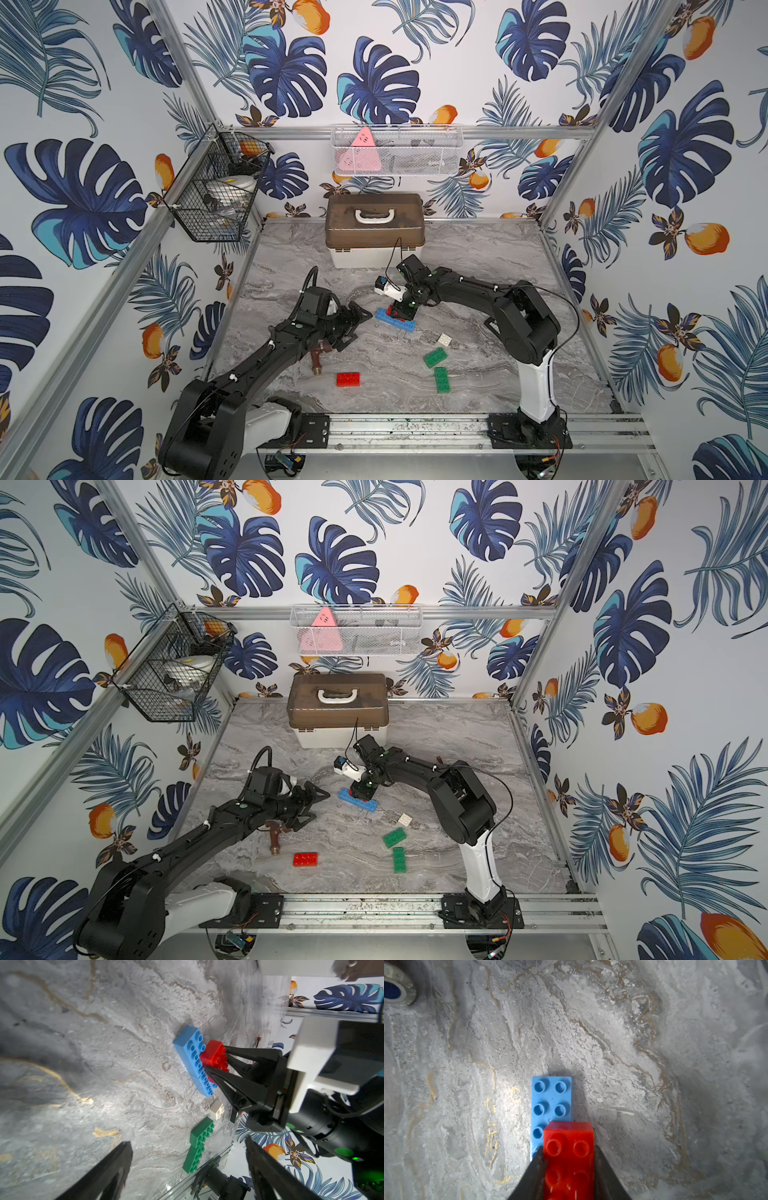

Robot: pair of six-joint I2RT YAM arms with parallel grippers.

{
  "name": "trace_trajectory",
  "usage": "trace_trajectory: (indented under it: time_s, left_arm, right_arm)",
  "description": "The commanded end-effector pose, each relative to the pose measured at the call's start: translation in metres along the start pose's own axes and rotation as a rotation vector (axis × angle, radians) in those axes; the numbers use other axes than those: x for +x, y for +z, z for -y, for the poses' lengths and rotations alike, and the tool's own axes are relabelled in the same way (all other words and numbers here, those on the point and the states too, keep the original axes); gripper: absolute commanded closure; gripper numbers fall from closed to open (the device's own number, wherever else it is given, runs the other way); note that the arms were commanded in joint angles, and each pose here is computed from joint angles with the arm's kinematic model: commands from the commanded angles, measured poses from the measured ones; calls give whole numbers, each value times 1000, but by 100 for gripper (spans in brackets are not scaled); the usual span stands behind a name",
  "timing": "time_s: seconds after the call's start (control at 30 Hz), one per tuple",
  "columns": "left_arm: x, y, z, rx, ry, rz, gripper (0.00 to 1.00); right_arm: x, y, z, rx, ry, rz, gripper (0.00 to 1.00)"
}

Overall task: Assemble a small pinwheel with lego
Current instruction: Assemble the lego brick with the lego brick, then pick up the lego brick from the center of the board.

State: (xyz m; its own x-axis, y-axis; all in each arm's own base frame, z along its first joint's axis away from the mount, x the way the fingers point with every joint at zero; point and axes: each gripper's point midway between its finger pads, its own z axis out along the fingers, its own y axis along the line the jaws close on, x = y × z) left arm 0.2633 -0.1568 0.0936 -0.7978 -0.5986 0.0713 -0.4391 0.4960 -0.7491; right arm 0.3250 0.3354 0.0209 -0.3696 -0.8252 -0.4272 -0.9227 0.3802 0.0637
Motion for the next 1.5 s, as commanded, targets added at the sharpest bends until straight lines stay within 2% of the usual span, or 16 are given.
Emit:
trace_trajectory:
  time_s: [0.0, 0.03, 0.27, 0.3, 0.43, 0.53, 0.63, 0.73, 0.87, 1.0, 1.1, 1.33, 1.47]
  left_arm:
    - [11, -5, -8, -32, -14, -40, 6]
    - [12, -8, -8, -37, -13, -38, 6]
    - [11, -12, -10, -78, 7, -33, 4]
    - [12, -11, -13, -89, 6, -42, 4]
    - [15, -16, -20, -138, 11, -44, 4]
    - [22, -28, -35, -224, -34, -42, 6]
    - [34, -49, -65, -385, -144, -26, 9]
    - [47, -60, -88, -473, -265, -29, 12]
    - [67, -54, -111, -475, -463, -55, 17]
    - [65, -57, -124, -480, -551, 28, 18]
    - [69, -50, -136, -478, -631, 32, 17]
    - [67, -36, -145, -496, -701, 30, 23]
    - [70, -28, -149, -503, -740, -1, 26]
  right_arm:
    - [68, 4, 4, 77, 45, -276, 100]
    - [60, -1, 3, 67, 49, -254, 99]
    - [11, -28, 7, 75, 104, -120, 48]
    - [-3, -45, 7, 85, 106, -76, 43]
    - [-26, -67, 4, 68, 119, -23, 30]
    - [-33, -81, -1, 59, 145, 20, 27]
    - [-30, -97, -10, 49, 212, 57, 28]
    - [-24, -111, -25, 26, 280, 125, 29]
    - [-9, -118, -38, 11, 362, 150, 30]
    - [0, -115, -55, -18, 374, 170, 32]
    - [4, -108, -70, -14, 342, 154, 32]
    - [18, -79, -104, -32, 288, 76, 33]
    - [23, -71, -114, -76, 314, 86, 33]
